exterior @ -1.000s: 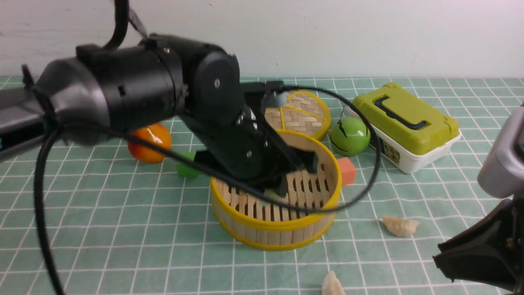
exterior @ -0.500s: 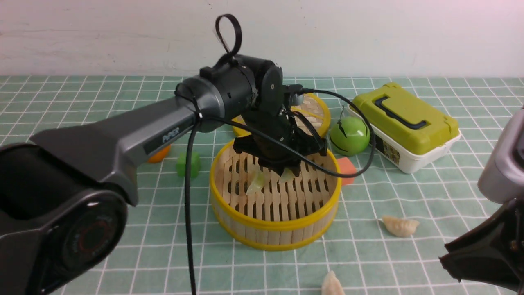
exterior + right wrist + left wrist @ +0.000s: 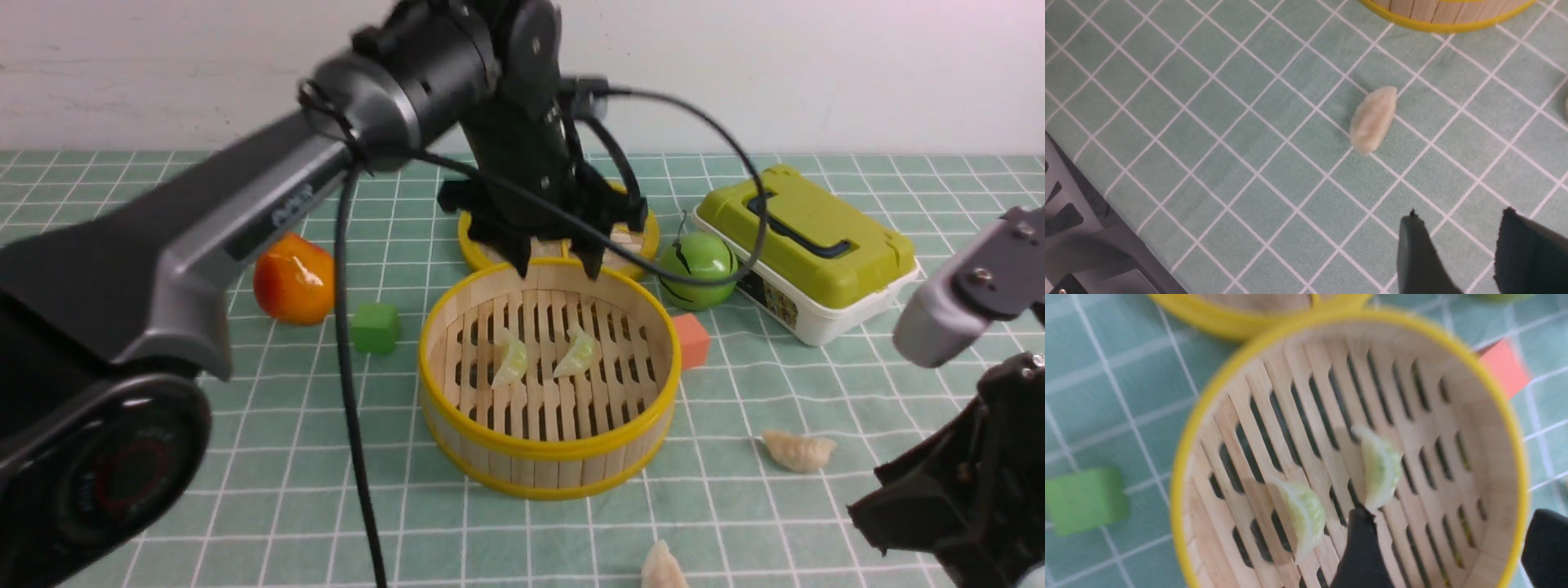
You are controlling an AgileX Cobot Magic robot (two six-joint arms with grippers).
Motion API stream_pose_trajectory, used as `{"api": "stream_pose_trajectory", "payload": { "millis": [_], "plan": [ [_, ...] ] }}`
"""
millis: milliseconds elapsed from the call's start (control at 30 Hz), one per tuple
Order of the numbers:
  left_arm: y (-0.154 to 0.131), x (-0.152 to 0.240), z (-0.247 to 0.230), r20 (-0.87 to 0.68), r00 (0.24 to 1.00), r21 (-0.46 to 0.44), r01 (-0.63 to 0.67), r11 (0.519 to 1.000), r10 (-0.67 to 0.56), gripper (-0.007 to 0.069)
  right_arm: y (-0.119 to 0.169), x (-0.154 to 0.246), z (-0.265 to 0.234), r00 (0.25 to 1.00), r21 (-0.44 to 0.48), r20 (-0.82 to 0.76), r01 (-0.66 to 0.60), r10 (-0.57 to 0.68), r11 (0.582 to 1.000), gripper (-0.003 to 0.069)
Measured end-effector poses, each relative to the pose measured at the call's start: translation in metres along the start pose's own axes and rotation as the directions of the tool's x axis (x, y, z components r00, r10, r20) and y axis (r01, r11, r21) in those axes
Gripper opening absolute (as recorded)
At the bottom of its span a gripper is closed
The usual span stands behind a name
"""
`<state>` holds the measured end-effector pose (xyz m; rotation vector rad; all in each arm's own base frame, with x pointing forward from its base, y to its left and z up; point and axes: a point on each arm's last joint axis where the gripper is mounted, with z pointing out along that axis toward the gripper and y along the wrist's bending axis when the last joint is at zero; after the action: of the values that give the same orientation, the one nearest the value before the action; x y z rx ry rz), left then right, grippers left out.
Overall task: Put the dumplings into the steamer on the table with the blue tablecloth.
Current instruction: 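Place the dumpling into the bamboo steamer basket with the left gripper, then reach for and grasp a dumpling lying on the table beside the steamer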
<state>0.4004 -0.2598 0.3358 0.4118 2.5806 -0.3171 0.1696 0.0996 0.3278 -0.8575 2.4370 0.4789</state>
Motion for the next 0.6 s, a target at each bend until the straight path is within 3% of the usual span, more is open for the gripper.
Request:
{"api": "stream_pose_trajectory", "payload": {
  "millis": [133,233,333,467,533,600],
  "plan": [
    [0.002,-0.005,-0.102,0.192,0.981,-0.004,-0.036,0.999,0.036,0.0414,0.006,-0.009,0.024,0.996,-0.041,-0.075,0.046,-0.049,0.998,0.0294],
    [0.008,0.008,-0.166,0.291,0.955,-0.026,-0.054,0.998,0.059,0.0289,0.02,-0.017,0.043,0.988,-0.057,-0.117,0.099,-0.105,0.993,0.0294],
    [0.019,0.039,-0.213,0.319,0.945,-0.051,-0.057,0.997,0.071,0.014,0.027,-0.024,0.073,0.981,-0.005,-0.173,0.086,-0.085,0.996,0.0304],
    [0.033,0.089,-0.234,0.272,0.96,-0.067,-0.054,0.996,0.07,-0.0011,0.024,-0.026,0.109,0.972,0.072,-0.236,0.004,0.014,0.997,0.0359],
    [0.044,0.132,-0.239,0.225,0.973,-0.072,-0.034,0.997,0.049,-0.0014,0.019,-0.025,0.131,0.963,0.113,-0.258,-0.045,0.073,0.993,0.0422],
    [0.049,0.15,-0.239,0.222,0.975,-0.069,-0.019,0.997,0.033,-0.0014,0.016,-0.025,0.143,0.96,0.125,-0.262,-0.062,0.093,0.99,0.0456]
  ]
}}
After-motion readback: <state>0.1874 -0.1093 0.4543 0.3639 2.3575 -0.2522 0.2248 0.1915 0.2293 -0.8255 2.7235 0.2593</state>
